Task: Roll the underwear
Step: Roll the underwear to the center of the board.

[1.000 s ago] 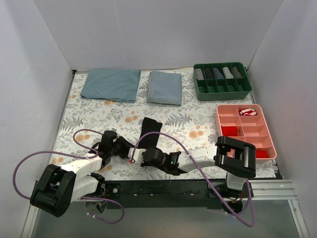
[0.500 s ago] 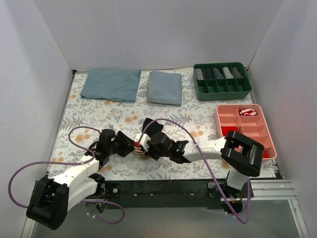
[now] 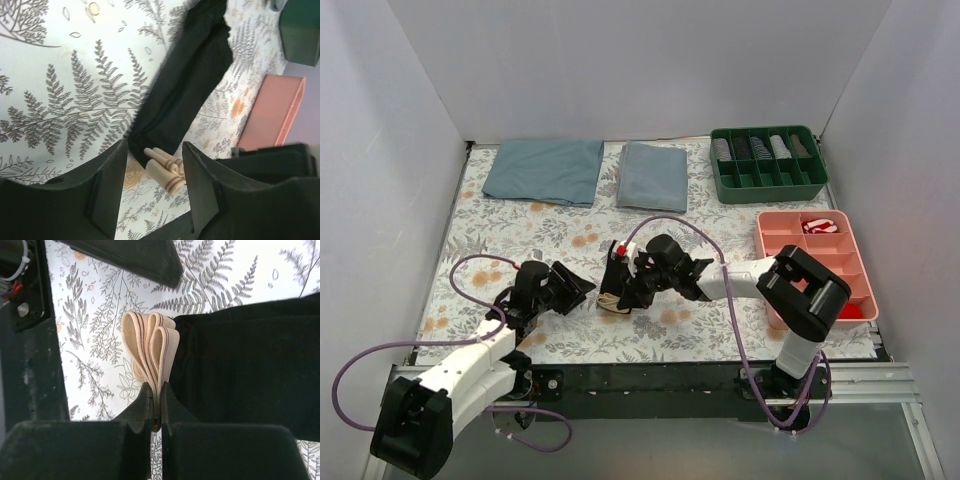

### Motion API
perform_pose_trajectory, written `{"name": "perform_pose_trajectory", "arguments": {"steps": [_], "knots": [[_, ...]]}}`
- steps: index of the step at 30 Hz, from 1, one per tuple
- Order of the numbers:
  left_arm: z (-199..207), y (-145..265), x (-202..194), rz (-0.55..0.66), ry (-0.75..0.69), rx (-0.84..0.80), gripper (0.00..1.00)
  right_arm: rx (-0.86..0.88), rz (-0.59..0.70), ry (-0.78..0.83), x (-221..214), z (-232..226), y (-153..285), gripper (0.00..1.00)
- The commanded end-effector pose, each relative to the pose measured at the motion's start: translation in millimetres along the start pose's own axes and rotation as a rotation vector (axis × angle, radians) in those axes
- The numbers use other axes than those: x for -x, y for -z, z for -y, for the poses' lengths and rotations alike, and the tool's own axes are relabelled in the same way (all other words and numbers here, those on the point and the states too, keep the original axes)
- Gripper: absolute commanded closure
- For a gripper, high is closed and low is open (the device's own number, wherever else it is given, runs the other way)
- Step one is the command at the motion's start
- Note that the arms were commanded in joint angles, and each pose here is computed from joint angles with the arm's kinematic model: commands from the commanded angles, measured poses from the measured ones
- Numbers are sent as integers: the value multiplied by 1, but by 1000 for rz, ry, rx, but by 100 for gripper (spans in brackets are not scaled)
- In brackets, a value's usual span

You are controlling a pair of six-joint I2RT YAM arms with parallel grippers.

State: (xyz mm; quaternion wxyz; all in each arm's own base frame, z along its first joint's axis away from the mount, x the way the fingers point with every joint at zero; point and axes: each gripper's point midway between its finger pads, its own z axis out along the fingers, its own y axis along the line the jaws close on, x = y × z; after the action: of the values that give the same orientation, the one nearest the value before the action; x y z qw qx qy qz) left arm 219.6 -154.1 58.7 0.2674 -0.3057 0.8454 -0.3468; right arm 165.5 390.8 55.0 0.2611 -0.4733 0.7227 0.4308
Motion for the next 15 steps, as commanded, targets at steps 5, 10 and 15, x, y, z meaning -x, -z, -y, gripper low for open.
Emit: {"name": "perform_pose_trajectory", "arguments": {"steps": [5, 10, 15], "knots": [[8, 8, 3, 60, -64, -135, 48, 186, -8, -150, 12, 1, -2, 99], [15, 13, -10, 45, -139, -296, 49, 164, -60, -232, 9, 17, -8, 99], [10, 11, -18, 36, -192, -338, 50, 146, -138, -361, -7, 33, -14, 99]]}}
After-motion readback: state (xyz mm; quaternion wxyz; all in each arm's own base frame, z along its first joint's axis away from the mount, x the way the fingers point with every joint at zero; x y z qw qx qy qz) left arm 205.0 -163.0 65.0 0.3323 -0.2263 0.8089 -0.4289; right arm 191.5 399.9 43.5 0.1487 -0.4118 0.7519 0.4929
